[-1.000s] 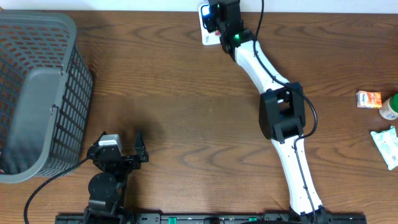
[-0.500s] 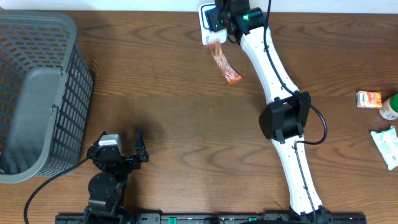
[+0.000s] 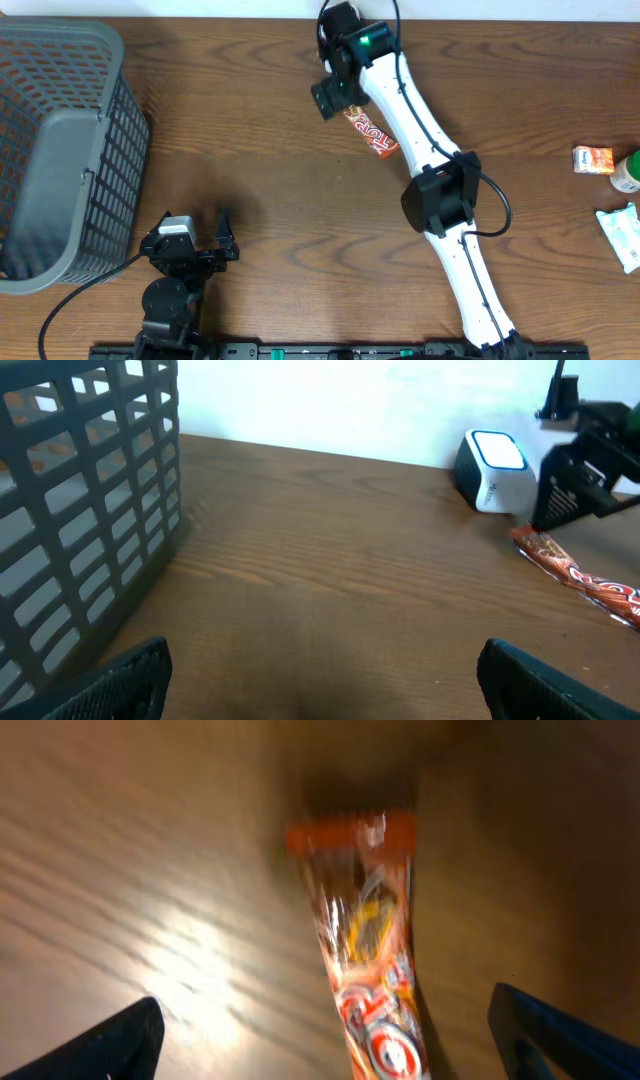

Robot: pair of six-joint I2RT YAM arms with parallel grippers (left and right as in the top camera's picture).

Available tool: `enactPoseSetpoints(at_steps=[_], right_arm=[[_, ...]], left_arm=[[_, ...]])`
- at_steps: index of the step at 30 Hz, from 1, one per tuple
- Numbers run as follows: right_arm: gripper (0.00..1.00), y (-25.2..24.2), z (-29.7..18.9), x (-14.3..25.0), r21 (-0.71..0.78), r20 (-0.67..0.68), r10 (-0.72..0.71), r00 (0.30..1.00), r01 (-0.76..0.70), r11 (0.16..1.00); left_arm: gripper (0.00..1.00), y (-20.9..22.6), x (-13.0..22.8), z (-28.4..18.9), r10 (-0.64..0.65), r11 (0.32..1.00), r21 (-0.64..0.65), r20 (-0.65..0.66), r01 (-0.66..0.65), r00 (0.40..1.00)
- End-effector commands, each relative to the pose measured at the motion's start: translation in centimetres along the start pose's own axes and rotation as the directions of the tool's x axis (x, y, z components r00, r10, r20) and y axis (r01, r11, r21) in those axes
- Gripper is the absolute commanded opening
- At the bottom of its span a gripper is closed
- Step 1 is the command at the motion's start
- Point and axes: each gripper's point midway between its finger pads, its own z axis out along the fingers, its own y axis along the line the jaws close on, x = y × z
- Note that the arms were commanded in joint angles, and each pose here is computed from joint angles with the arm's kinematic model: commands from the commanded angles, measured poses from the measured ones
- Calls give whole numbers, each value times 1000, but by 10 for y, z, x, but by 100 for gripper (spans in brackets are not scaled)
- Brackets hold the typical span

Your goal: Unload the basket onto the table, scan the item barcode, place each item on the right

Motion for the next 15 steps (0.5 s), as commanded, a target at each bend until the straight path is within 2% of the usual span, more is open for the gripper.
enactPoseSetpoints(at_steps=[1,6,8,9,10,12,13,14,15], right_arm=[[99,-23,19,26,101,-113,-8,994,20,995],[99,-39,57,64,104,-248,19,969,7,995],[89,-42,70,75,102,-282,27,959,2,995],[77,-42,75,79,96,-293,28,956,0,995],[50,-41,80,85,93,-309,29,951,0,996],[20,-41,80,89,88,-324,33,945,-4,996],[8,-41,79,90,87,-328,33,944,-5,996],[1,-42,74,90,89,-330,39,943,-10,996],[1,-44,69,90,99,-331,54,942,-22,995]], left_arm=[[98,3,12,2,21,1000,-11,-34,-21,999],[98,3,12,2,21,1000,-11,-34,-22,999],[98,3,12,2,21,1000,-11,-34,-22,999],[98,3,12,2,21,1000,-11,-34,-22,999],[98,3,12,2,21,1000,-11,-34,-22,999],[98,3,12,2,21,1000,-11,-34,-21,999],[98,3,12,2,21,1000,-11,-34,-22,999],[98,3,12,2,21,1000,-11,-34,-21,999],[98,3,12,2,21,1000,-11,-34,-21,999]])
